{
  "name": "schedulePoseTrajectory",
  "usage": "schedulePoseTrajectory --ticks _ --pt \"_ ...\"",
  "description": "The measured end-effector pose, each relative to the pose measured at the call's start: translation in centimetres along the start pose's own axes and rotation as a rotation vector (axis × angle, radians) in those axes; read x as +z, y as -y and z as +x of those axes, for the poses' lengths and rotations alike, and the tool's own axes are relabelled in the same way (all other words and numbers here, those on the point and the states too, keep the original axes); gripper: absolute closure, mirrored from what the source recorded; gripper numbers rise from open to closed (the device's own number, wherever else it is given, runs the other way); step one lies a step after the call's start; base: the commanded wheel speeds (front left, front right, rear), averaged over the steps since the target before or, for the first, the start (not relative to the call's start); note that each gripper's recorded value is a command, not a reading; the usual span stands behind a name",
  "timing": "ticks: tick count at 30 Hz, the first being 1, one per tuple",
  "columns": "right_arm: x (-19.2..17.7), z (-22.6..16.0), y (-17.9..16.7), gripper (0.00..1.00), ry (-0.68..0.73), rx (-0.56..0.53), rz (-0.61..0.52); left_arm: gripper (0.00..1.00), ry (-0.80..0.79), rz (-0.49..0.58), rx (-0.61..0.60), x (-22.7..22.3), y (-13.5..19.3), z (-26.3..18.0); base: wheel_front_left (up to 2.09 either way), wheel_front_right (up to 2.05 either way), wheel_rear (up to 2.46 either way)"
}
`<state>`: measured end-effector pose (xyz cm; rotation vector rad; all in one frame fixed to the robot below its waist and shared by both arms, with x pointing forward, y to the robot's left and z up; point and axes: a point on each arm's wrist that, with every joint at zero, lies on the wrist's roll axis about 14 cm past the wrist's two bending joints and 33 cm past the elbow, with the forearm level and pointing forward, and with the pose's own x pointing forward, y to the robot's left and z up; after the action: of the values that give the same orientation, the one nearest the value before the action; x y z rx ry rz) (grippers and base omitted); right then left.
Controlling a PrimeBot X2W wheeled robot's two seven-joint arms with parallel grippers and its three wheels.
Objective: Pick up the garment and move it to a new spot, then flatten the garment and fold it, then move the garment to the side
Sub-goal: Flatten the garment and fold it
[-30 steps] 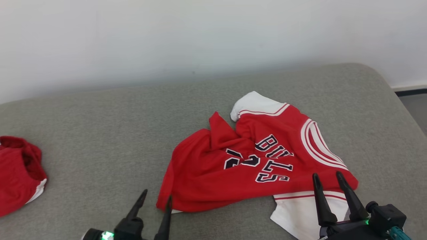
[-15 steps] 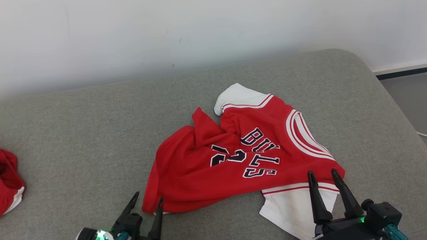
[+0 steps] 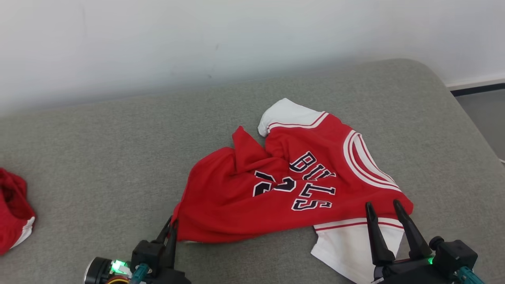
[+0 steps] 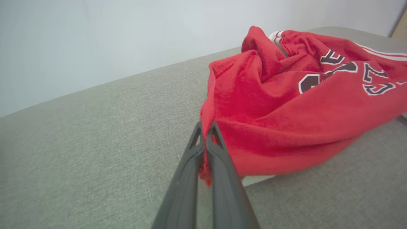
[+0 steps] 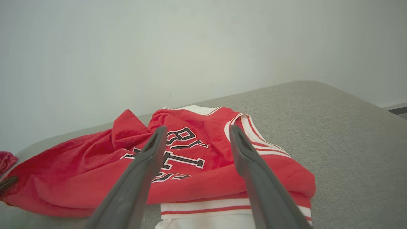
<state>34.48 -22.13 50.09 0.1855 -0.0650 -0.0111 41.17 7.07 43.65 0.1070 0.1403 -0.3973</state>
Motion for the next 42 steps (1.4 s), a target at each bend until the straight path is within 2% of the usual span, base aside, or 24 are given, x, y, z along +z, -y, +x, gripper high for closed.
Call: schedulePoseTrajectory --ticks 5,9,18,22,26,35,42 --pt "-0.6 0.1 -0.8 0.00 -0.017 0.026 0.007 1.00 0.039 -0.066 0.036 0.8 -0.8 -1.5 0.00 0.00 0.00" --pt "-0.8 0.6 -1.4 0.00 -0.020 0.048 0.012 1.00 0.050 -0.072 0.042 0.7 -1.1 -3.2 0.00 0.00 0.00" --pt "-1.6 2.0 -3.3 0.00 -0.043 0.114 0.016 1.00 -0.064 -0.163 0.066 -3.7 -0.2 -8.4 0.00 0.00 0.00" --pt "-2.0 2.2 -3.7 0.00 -0.056 0.129 0.019 1.00 -0.103 -0.189 0.071 -5.0 0.1 -9.4 0.00 0.00 0.00" --pt "-1.9 2.1 -3.5 0.00 -0.056 0.125 0.016 1.00 -0.065 -0.196 0.056 -3.8 0.3 -8.5 0.00 0.00 0.00" --pt "-1.3 2.3 -2.2 0.00 -0.041 0.095 0.002 1.00 0.101 -0.118 -0.034 2.5 -0.1 -2.4 0.00 0.00 0.00" --pt "-1.3 2.0 0.0 0.00 -0.044 0.026 -0.010 1.00 0.092 -0.070 -0.084 3.3 -0.6 1.7 0.00 0.00 0.00"
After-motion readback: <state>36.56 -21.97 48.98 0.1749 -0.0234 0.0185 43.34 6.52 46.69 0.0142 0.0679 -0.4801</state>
